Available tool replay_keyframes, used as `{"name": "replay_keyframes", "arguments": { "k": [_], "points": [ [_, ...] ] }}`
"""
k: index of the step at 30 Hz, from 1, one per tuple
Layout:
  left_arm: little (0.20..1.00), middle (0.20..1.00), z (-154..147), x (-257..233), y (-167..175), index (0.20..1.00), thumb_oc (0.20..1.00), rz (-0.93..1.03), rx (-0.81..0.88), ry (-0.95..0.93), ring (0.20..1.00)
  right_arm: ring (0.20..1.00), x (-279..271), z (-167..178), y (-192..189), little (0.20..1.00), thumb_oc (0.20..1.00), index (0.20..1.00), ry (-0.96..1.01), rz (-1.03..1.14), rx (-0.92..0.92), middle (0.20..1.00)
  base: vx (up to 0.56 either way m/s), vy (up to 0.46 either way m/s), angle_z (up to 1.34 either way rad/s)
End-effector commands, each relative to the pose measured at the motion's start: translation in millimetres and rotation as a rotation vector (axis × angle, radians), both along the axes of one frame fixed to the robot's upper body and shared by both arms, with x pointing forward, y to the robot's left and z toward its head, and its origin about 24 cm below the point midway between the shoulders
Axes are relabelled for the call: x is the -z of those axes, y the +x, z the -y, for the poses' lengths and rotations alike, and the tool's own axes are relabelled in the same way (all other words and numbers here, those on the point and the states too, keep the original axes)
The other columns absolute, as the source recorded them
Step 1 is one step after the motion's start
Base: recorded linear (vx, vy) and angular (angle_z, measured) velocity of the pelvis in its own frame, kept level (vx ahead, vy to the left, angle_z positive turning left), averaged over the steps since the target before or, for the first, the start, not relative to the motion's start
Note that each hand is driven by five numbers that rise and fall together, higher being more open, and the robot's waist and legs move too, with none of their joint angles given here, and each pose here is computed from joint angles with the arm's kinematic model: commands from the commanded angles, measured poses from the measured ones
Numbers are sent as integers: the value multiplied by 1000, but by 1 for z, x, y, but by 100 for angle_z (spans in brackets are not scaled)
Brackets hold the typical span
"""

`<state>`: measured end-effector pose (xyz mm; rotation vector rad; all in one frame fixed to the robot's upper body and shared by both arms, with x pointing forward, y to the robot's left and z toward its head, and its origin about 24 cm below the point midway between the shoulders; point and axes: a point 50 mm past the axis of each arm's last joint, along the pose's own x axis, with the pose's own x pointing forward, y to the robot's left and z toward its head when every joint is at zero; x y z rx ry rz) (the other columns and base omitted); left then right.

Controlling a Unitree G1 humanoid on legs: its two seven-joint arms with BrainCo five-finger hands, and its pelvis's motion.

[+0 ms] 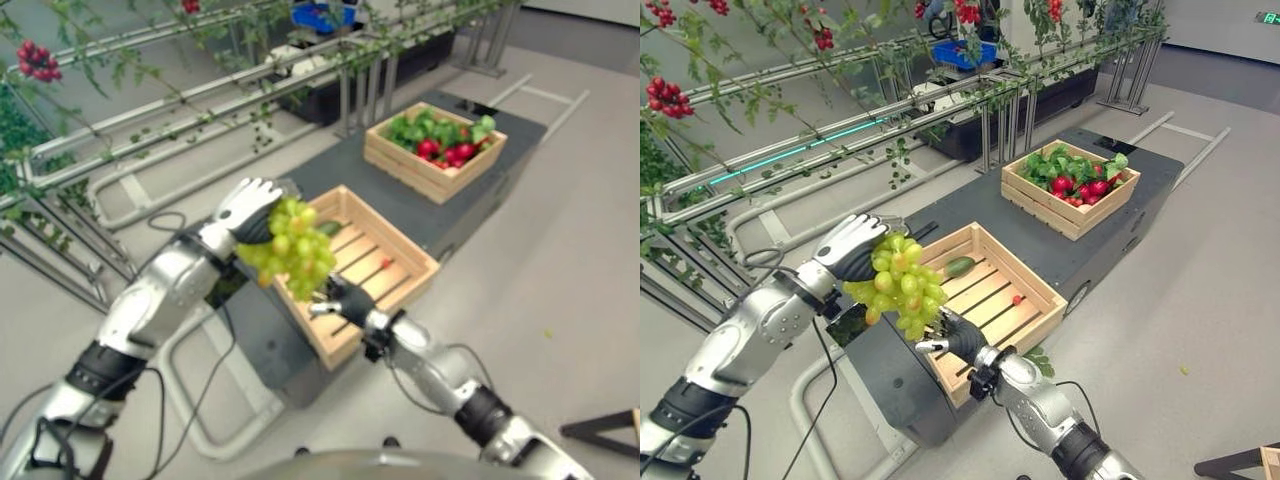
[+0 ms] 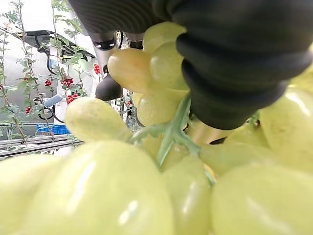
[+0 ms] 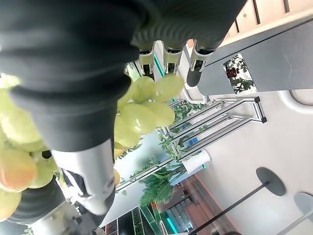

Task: Pick up the fruits from the basket on one side to the basket on the other side

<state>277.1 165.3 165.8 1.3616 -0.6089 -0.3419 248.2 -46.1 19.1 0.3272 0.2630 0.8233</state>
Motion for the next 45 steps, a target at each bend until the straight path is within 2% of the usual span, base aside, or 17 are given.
{"name": "replay_keyframes", "arguments": {
  "k": [1, 29, 36, 45],
  "points": [
    [200, 200, 9, -30, -1, 200, 200, 133, 65, -77, 200, 1000, -28, -23, 12, 1000, 1000, 1000, 148, 54, -34, 1000, 0, 0, 0],
    [200, 200, 26, -28, -2, 200, 200, 134, 143, -105, 200, 1000, -2, -52, 5, 1000, 1000, 1000, 356, -209, -35, 1000, 0, 0, 0],
    [200, 200, 19, -26, -1, 200, 200, 126, 110, -130, 200, 1000, 1, -49, 2, 1000, 1000, 1000, 393, -221, 0, 1000, 0, 0, 0],
    [200, 200, -2, -20, 0, 200, 200, 118, 14, -114, 200, 1000, 3, -33, 0, 1000, 1000, 1000, 312, -167, 16, 1000, 0, 0, 0]
  ]
}}
